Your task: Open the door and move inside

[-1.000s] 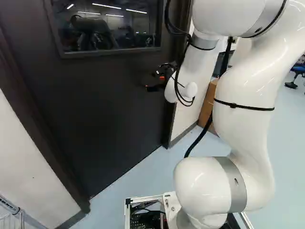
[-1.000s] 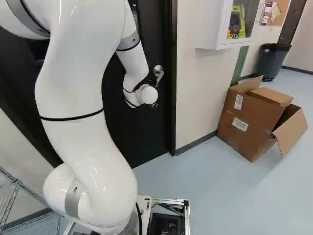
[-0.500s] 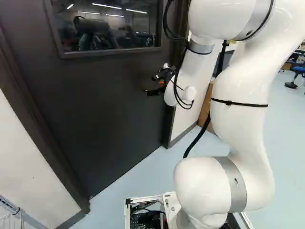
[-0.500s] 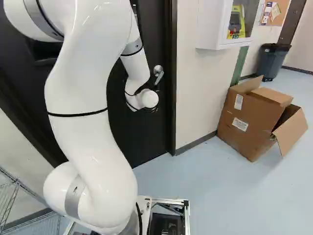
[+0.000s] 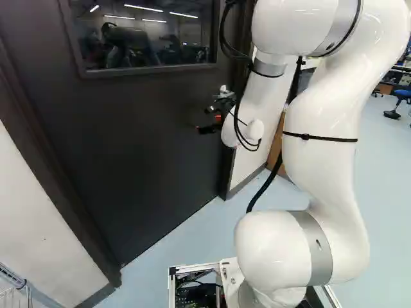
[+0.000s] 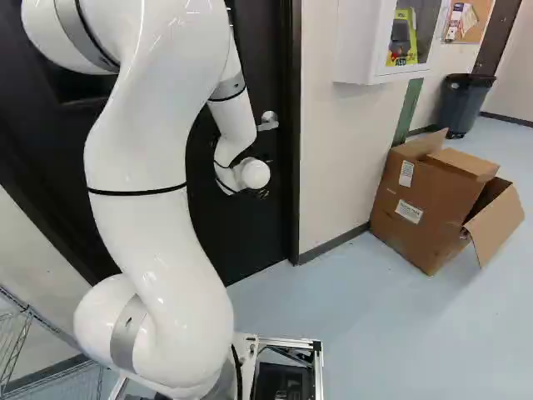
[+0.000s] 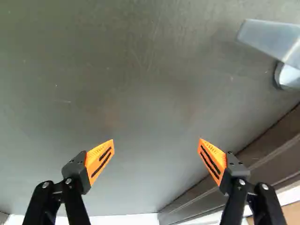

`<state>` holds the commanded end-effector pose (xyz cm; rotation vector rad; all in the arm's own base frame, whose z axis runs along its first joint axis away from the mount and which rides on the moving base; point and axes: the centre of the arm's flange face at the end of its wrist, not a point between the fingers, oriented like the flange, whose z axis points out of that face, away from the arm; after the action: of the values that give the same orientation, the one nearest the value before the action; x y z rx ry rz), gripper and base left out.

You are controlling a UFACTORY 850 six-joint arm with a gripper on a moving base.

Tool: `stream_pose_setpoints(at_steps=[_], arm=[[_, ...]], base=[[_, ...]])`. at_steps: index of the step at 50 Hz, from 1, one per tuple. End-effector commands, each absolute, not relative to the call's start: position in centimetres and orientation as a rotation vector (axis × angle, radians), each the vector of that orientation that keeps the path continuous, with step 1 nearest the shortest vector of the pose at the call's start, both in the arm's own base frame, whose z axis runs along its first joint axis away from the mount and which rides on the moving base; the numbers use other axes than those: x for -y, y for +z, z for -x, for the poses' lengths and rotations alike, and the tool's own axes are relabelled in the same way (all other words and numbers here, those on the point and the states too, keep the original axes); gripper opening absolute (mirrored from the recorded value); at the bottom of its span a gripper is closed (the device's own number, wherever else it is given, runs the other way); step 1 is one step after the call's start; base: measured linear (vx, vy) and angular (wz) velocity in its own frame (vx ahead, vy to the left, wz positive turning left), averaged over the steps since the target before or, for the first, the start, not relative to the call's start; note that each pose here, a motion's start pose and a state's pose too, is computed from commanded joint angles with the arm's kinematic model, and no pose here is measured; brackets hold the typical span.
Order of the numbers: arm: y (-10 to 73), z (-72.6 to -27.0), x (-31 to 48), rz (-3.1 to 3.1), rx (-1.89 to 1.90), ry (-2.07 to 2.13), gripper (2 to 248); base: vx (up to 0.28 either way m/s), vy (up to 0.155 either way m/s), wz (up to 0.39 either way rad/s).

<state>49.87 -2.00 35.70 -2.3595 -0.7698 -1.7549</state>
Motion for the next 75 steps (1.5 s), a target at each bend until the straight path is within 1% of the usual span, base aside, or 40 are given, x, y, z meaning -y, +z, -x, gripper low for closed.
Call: stream_pose_setpoints(at_steps=[18,75], arm=[[37.1,-47.5,2.3,2.361,0.76,-1.778,247],[43.4,-46.5,2.7,2.283,0.784,-1.955,247]], base=[[0.0,0.0,0.0],[0.0,0.0,0.0]])
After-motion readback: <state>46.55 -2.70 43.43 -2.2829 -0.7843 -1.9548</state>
